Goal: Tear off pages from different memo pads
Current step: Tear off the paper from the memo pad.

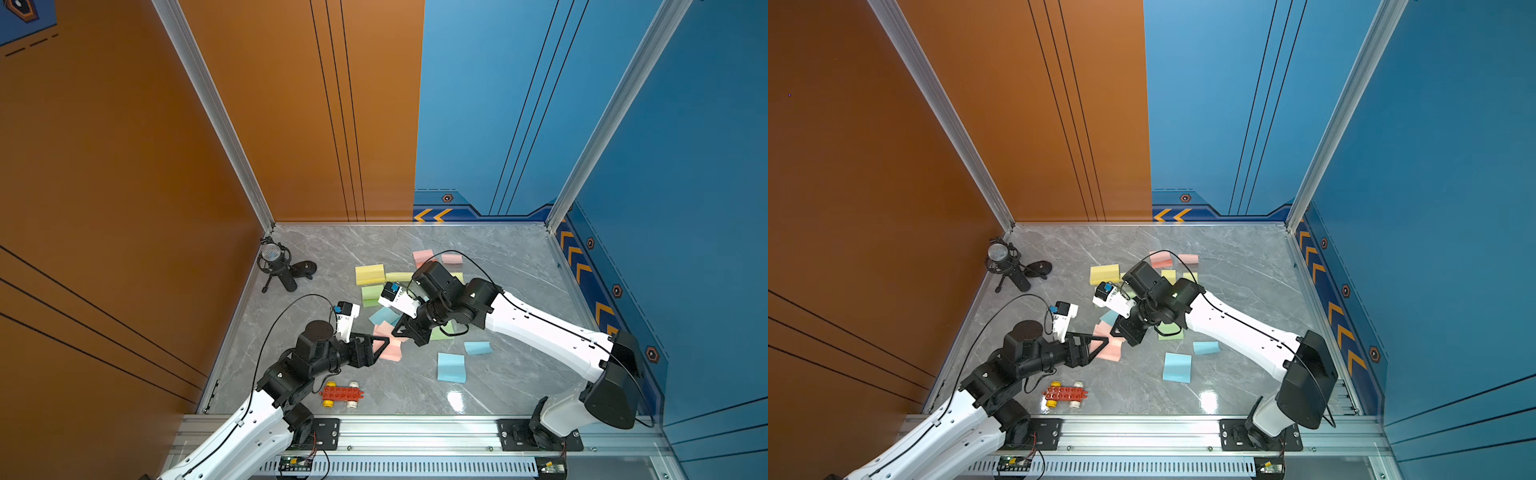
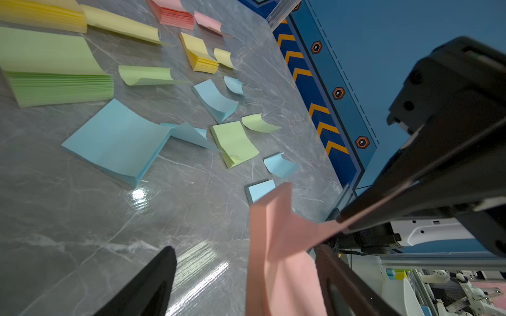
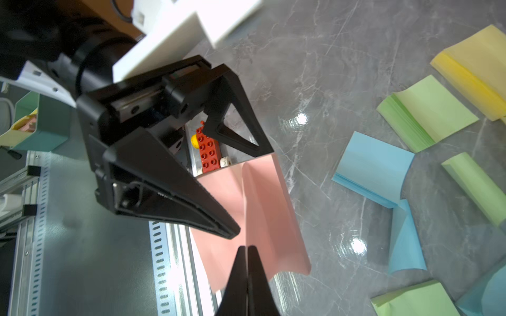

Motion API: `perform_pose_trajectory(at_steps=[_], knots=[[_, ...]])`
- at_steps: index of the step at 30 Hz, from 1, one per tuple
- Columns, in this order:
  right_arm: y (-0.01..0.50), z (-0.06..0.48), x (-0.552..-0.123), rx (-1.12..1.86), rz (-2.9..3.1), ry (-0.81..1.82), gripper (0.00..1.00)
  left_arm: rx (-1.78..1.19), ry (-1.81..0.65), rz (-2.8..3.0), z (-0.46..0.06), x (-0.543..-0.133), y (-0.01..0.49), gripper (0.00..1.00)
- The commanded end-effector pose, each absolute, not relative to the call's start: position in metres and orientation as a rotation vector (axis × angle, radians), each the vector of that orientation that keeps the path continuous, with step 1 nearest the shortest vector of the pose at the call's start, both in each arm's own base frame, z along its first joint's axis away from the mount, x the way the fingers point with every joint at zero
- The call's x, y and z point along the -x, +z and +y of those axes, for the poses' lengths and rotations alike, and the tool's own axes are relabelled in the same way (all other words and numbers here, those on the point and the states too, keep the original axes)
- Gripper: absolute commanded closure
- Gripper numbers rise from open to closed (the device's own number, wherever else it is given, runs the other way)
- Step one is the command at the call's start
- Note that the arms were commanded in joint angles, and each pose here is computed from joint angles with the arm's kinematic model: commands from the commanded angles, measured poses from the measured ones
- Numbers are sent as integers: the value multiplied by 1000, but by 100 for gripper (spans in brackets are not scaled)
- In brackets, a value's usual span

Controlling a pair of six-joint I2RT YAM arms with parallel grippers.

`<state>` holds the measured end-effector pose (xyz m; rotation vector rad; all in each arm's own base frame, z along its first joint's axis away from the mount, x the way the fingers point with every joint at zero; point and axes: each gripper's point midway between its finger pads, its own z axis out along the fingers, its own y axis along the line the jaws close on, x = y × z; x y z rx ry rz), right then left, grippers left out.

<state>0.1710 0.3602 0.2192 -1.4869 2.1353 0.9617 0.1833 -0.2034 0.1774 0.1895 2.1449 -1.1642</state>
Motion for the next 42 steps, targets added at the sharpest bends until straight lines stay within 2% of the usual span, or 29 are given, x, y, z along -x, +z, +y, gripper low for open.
perform_pose_trajectory(at_steps=[1,9,15,17,19,22,23,24,25,30,34,42], knots=[[243,348,-135,1640,1984,1100,100,-289,-1286,2080,-220,-170,190,19],[253,340,-131,1645,1929,1149,100,-484,-1352,1965,-245,-148,218,32],[255,328,-135,1615,1931,1159,100,-504,-1359,1986,-249,-141,210,32],[258,324,-138,1601,1927,1156,100,-541,-1371,1976,-253,-135,211,35],[260,321,-139,1595,1926,1162,100,-582,-1384,1959,-257,-128,215,43],[263,318,-139,1596,1927,1159,100,-614,-1385,1939,-261,-123,220,65],[263,317,-141,1591,1931,1150,100,-619,-1382,1935,-262,-123,221,76],[264,317,-143,1586,1934,1135,100,-621,-1375,1934,-263,-123,222,95],[263,316,-146,1578,1941,1119,100,-610,-1366,1946,-263,-125,220,100],[272,307,-163,1509,1953,1005,100,-511,-1231,2148,-260,-142,185,100],[274,294,-186,1456,1963,798,100,-360,-1082,2309,-247,-157,146,100],[227,280,-220,1539,1997,484,100,171,-817,2479,-196,-184,72,100]])
